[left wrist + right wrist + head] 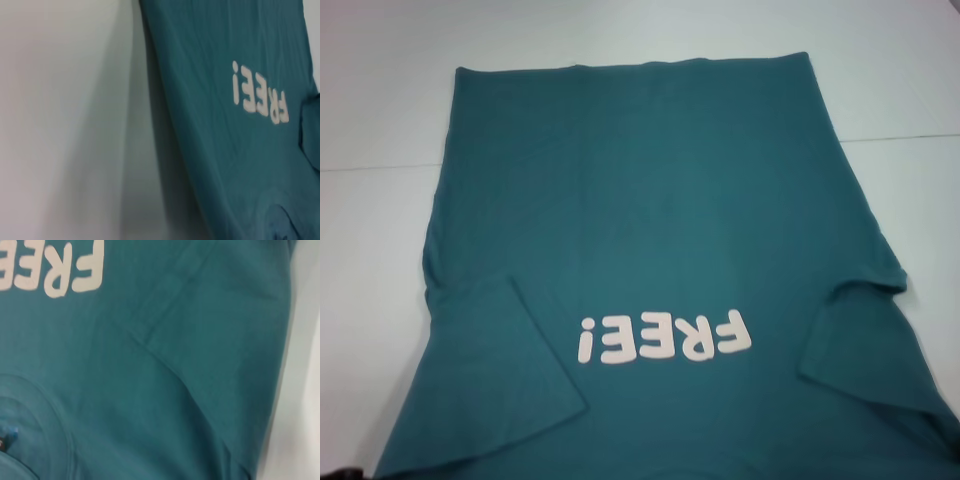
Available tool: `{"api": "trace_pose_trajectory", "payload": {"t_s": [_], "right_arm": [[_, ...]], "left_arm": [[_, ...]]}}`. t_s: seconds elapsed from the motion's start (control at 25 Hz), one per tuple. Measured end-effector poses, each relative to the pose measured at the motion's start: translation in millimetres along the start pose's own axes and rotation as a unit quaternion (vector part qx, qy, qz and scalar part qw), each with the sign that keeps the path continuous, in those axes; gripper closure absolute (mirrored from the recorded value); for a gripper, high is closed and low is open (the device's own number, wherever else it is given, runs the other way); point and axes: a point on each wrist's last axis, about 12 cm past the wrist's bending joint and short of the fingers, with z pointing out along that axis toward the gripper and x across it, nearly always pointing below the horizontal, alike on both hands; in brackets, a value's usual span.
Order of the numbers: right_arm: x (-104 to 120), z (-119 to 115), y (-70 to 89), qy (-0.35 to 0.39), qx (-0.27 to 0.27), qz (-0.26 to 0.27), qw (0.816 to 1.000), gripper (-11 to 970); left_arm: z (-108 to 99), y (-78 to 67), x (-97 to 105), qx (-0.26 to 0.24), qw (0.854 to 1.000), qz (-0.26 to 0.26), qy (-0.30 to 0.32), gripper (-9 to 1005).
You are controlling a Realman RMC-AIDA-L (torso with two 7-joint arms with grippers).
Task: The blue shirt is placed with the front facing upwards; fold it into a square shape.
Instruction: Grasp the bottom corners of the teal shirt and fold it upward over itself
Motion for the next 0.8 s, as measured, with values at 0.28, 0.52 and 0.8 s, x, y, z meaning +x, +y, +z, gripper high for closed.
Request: {"api": "trace_pose_trajectory", "payload": {"t_s": [0.28, 0.52, 0.8], "right_arm": [[8, 1, 2.0, 0.018, 0.001, -0.011, 1.000, 939], [0, -6, 5.5, -0.029, -0.034, -0.029, 0.999, 939], [-25, -22, 11.6, -0.130, -0.075, -0.037, 0.988, 938]], "left_arm": [[0, 2.3, 13, -0.015, 0.999, -0.004, 0.039, 943], [2, -13.3, 1, 0.028, 0.998, 0.029, 0.038, 943], [17, -43.2, -52, 0.067, 0.995, 0.060, 0.032, 944]]}}
